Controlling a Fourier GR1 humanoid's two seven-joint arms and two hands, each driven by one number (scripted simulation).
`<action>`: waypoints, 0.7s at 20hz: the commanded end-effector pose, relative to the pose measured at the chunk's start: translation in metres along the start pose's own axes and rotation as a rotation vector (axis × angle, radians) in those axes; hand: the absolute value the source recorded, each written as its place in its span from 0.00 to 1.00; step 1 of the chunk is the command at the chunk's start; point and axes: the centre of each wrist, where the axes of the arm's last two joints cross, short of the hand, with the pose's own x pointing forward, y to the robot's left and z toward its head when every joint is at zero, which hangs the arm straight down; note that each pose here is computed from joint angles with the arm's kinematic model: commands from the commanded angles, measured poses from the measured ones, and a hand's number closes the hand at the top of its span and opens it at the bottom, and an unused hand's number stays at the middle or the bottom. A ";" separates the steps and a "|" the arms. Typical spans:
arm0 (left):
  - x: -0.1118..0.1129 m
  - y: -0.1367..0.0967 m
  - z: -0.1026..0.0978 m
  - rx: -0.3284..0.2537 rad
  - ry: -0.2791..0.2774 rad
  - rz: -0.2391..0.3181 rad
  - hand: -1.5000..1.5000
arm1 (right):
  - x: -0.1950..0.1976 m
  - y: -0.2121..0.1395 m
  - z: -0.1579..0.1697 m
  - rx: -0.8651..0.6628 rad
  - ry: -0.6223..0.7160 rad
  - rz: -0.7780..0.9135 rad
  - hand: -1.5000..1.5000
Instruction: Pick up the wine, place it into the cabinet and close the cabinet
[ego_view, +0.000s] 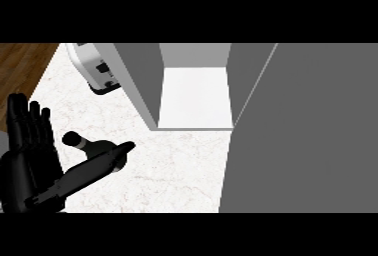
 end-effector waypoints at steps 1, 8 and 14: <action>-0.025 0.017 0.001 0.031 0.006 -0.016 0.00 | 0.011 -0.002 0.024 0.027 -0.037 -0.086 0.00; -0.071 0.040 -0.001 0.029 0.017 -0.028 0.00 | 0.017 0.010 0.006 0.046 -0.030 -0.099 0.00; -0.110 0.038 0.001 0.032 0.041 -0.024 0.00 | 0.019 0.000 0.017 0.046 -0.035 -0.110 0.00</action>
